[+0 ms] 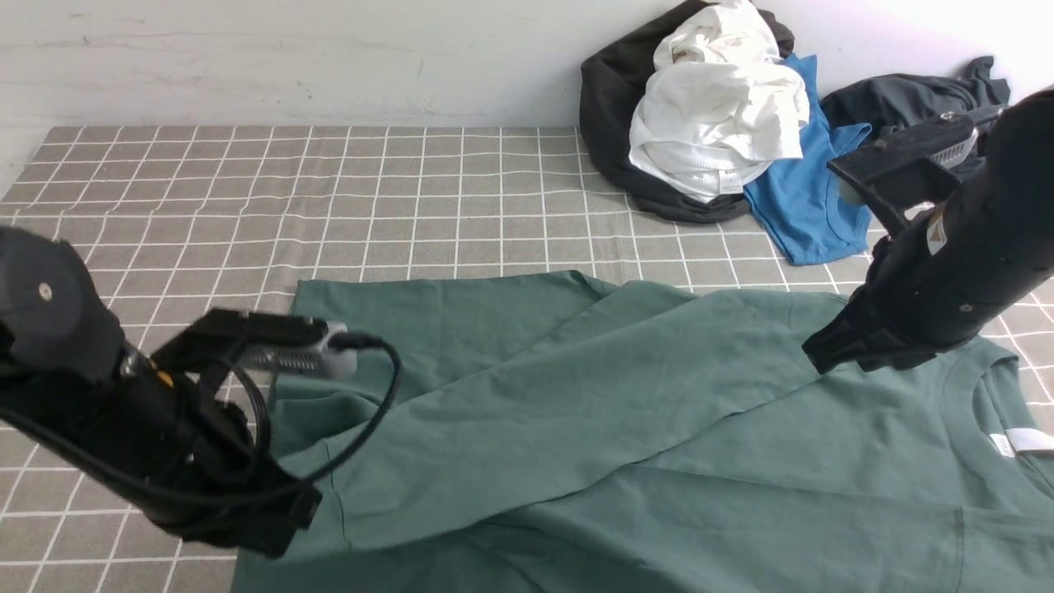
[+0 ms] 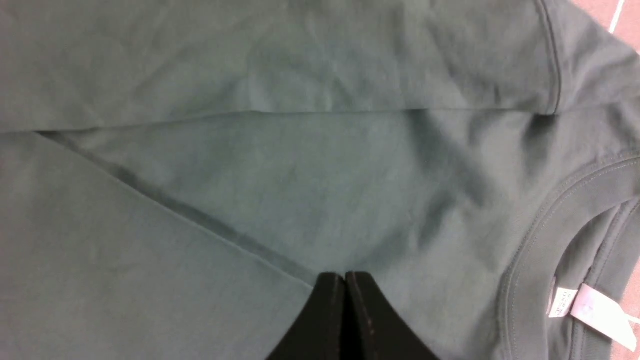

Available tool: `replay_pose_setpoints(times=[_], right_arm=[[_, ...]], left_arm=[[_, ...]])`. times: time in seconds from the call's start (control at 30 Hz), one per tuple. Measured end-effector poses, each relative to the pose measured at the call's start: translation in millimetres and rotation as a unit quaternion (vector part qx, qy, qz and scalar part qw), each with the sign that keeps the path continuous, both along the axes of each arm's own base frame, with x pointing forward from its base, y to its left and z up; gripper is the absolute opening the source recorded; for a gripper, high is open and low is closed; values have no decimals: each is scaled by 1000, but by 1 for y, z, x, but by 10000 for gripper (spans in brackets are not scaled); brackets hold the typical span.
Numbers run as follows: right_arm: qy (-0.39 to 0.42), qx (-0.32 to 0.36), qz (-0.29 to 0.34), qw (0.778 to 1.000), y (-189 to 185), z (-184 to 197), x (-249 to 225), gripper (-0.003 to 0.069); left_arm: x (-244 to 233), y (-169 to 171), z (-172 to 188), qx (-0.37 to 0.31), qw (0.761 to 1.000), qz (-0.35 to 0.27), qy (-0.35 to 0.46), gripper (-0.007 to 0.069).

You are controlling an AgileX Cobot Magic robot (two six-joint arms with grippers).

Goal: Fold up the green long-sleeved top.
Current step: Use the left arm to drag and drop the cuff onto the cuff closest to the left arm, then use both arms simultaneously to clamp the lower edge of the clothing fabric

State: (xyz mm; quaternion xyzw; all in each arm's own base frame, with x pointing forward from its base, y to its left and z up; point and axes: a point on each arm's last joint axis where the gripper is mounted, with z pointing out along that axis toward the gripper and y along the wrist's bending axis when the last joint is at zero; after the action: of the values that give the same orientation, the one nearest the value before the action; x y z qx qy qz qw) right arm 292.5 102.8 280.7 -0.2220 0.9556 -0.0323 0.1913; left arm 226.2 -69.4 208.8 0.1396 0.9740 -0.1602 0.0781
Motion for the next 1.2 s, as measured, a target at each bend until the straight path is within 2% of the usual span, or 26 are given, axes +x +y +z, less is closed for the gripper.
replay_pose_setpoints(times=[0.23,0.4,0.43,0.47,0.5,0.53,0.6,0.73,0.83,0.93,0.97,1.03,1.07,1.1,1.2], right_arm=[[56,32,33,997,7,-3,-10,-4],[115,62,74,989,16,-4,-22,1],[116,61,76,989,16,-4,-22,2],[121,63,90,987,22,-4,-26,4],[122,63,92,986,23,-4,-26,5],[121,64,110,985,32,-2,-32,8],[119,63,137,981,43,0,-46,10],[130,55,198,970,58,-3,-87,14],[148,43,229,961,60,-13,-114,20],[192,14,269,944,53,-39,-154,54],[194,12,270,943,52,-41,-156,54],[226,-14,283,932,41,-61,-176,116],[228,-17,284,931,40,-62,-177,121],[241,-33,285,927,34,-72,-183,190],[242,-47,288,925,29,-79,-185,275]], left_arm=[[-8,0,-15,7,999,-28,26,27],[-10,0,-15,11,998,-49,29,164],[-10,0,-15,11,998,-49,30,171],[-11,1,-16,15,998,-53,32,242],[-11,1,-16,15,998,-53,32,250],[-11,1,-15,15,998,-54,35,317],[-13,0,-14,8,997,-58,51,376],[-23,-5,-9,-4,994,-76,85,412],[-31,-12,-2,0,992,-103,78,394],[-52,-32,11,25,980,-193,42,303],[-53,-33,12,27,979,-199,40,296],[-72,-48,17,63,956,-286,25,188],[-73,-49,17,66,954,-292,25,180],[-83,-56,17,93,934,-344,21,108],[-91,-60,17,120,915,-386,20,30]])
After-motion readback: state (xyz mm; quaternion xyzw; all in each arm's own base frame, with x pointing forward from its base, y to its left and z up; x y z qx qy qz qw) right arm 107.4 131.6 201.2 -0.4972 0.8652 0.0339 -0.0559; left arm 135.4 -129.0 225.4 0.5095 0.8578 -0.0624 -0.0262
